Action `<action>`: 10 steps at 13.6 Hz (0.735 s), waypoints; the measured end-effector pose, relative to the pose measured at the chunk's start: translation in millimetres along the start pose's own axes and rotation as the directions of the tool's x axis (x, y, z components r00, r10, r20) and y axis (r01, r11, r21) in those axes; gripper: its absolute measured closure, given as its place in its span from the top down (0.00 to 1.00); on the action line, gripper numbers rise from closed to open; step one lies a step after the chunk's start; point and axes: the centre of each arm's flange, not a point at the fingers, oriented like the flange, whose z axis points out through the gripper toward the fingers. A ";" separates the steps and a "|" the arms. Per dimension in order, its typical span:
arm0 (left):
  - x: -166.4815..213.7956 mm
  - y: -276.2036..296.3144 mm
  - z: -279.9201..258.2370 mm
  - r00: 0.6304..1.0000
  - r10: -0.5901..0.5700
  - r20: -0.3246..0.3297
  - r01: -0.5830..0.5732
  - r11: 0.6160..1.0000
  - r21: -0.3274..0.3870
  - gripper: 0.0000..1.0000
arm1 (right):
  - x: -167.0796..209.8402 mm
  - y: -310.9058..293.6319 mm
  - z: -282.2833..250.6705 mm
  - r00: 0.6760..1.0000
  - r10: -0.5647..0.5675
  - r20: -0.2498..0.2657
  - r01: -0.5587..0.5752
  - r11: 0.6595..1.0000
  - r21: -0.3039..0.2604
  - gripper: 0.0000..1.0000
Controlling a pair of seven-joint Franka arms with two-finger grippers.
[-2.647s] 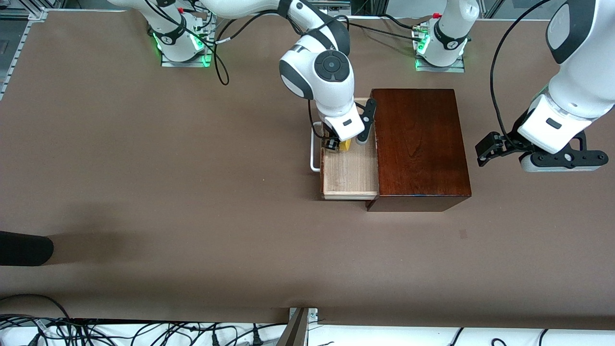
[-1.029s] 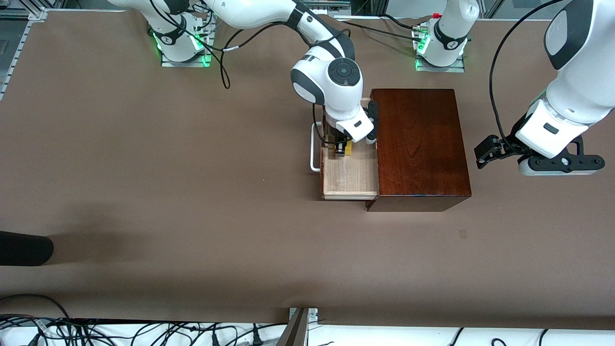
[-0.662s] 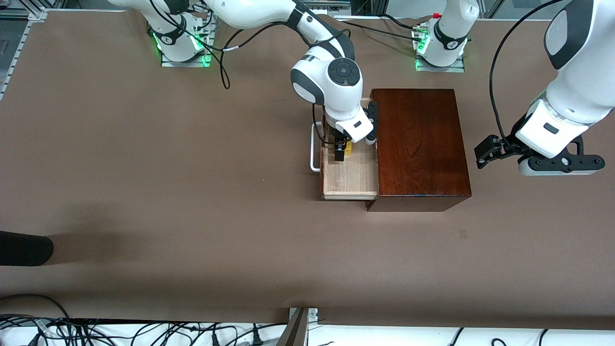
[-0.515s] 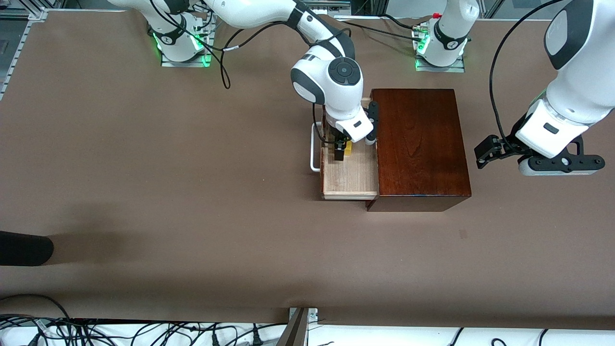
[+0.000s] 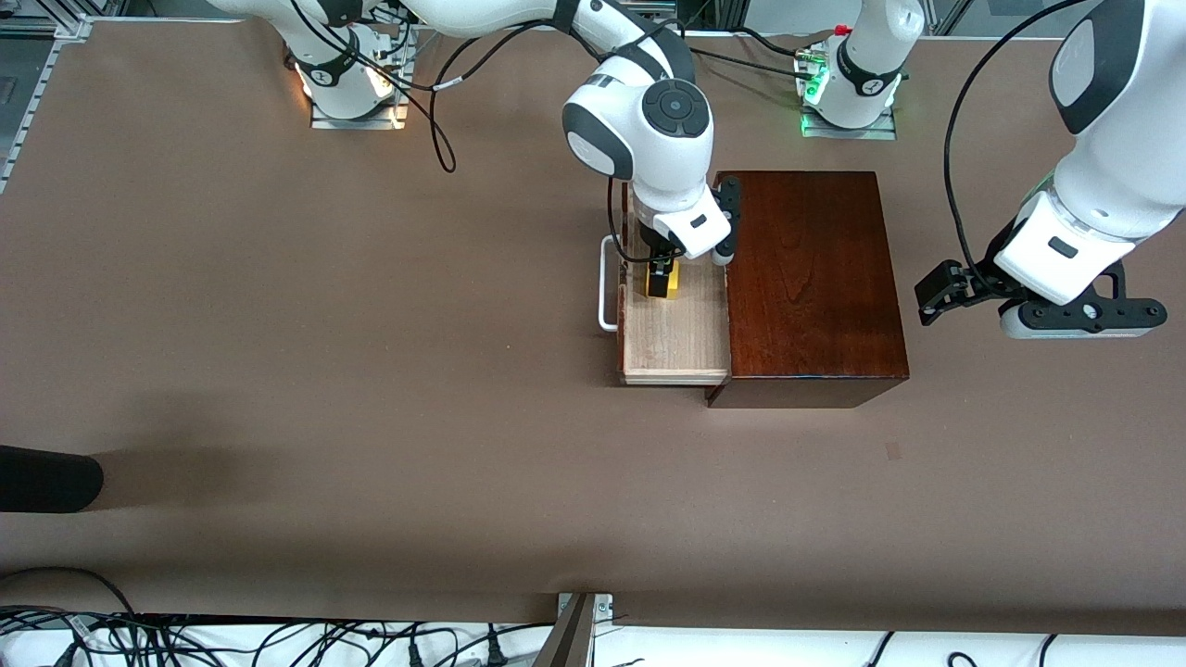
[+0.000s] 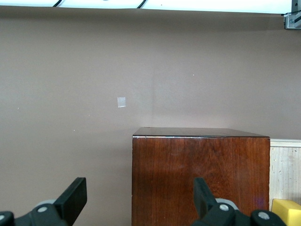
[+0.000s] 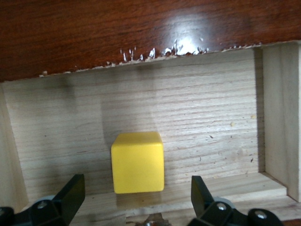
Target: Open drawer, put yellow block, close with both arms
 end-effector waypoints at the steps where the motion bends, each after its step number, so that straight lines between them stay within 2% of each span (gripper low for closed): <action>1: 0.0 0.0 0.0 1.000 0.000 0.000 0.000 1.000 0.000 1.00 | -1.5 3.2 -5.3 1.000 0.009 -0.002 -0.009 1.000 -0.004 1.00; 3: 0.0 0.0 0.0 1.000 0.000 0.000 0.000 1.000 0.000 1.00 | -15.4 23.7 -25.2 0.998 0.057 -0.001 -0.057 0.998 -0.007 1.00; 5: 0.0 0.1 -0.1 1.000 0.000 0.000 0.000 1.000 0.000 1.00 | -47.0 64.3 -57.8 0.990 0.138 -0.010 -0.137 0.990 0.007 1.00; 7: 0.1 0.1 -0.1 1.000 0.000 0.000 0.000 1.000 0.000 1.00 | -93.1 113.6 -89.1 0.972 0.233 -0.016 -0.232 0.972 0.028 1.00; 10: 0.1 0.0 -0.2 1.000 0.000 0.000 0.000 1.000 0.000 1.00 | -170.1 183.6 -116.8 0.928 0.371 -0.020 -0.370 0.928 0.048 1.00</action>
